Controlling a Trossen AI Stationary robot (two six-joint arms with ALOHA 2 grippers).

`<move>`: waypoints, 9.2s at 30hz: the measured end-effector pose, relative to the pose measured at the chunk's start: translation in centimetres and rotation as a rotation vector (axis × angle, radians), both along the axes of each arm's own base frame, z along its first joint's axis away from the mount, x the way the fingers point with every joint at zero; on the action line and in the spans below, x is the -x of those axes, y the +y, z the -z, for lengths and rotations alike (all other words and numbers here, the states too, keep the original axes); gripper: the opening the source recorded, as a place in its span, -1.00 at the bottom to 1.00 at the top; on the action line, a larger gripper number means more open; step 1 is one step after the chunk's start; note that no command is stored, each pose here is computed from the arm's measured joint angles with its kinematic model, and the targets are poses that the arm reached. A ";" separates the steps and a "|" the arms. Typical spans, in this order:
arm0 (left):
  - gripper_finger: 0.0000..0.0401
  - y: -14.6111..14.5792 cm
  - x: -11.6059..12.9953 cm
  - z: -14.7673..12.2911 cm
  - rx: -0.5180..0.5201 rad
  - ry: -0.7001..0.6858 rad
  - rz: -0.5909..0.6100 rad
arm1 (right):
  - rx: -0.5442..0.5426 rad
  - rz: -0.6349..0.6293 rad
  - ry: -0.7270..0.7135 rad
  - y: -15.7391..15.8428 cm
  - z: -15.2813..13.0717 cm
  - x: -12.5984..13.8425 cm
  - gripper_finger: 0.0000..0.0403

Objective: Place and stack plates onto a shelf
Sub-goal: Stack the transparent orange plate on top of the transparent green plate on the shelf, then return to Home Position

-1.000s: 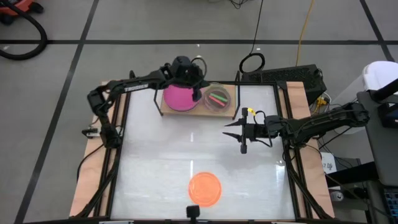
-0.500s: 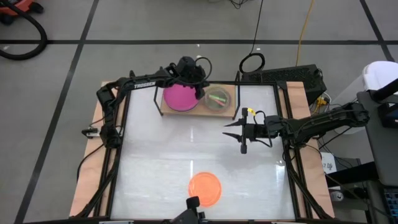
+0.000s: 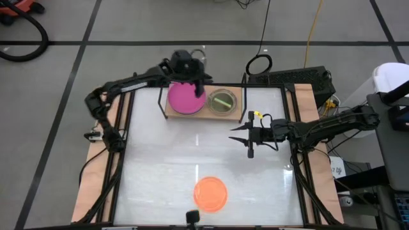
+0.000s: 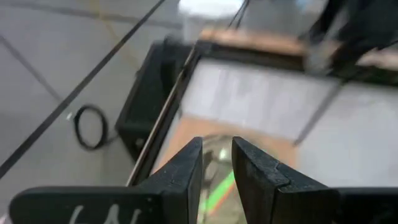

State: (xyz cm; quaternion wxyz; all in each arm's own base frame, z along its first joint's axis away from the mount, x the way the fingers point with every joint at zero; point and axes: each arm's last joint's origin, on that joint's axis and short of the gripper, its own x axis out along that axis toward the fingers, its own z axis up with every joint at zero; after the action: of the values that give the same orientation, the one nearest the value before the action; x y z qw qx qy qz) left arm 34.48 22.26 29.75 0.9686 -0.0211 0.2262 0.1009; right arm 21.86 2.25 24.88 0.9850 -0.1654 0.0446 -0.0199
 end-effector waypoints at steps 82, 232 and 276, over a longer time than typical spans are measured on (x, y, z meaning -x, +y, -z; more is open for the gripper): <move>-0.54 -19.4 17.0 4.7 0.127 -0.690 0.047 | 0.808 -0.660 0.540 11.4 15.8 -1.7 -0.41; -0.54 -20.5 16.7 5.6 0.027 -0.574 0.060 | 0.135 0.300 0.676 -12.7 4.9 -7.5 -0.43; -0.54 -20.4 27.9 4.5 -0.133 -0.593 -0.100 | -0.108 0.078 -0.213 -5.0 2.3 10.6 -1.00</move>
State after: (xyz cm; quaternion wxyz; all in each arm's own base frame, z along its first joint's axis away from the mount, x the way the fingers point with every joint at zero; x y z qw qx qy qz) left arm 6.61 1.87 25.22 0.9855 0.0028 -0.0745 0.1525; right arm 11.26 -2.70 22.55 0.9901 -0.1074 -0.0528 -0.0731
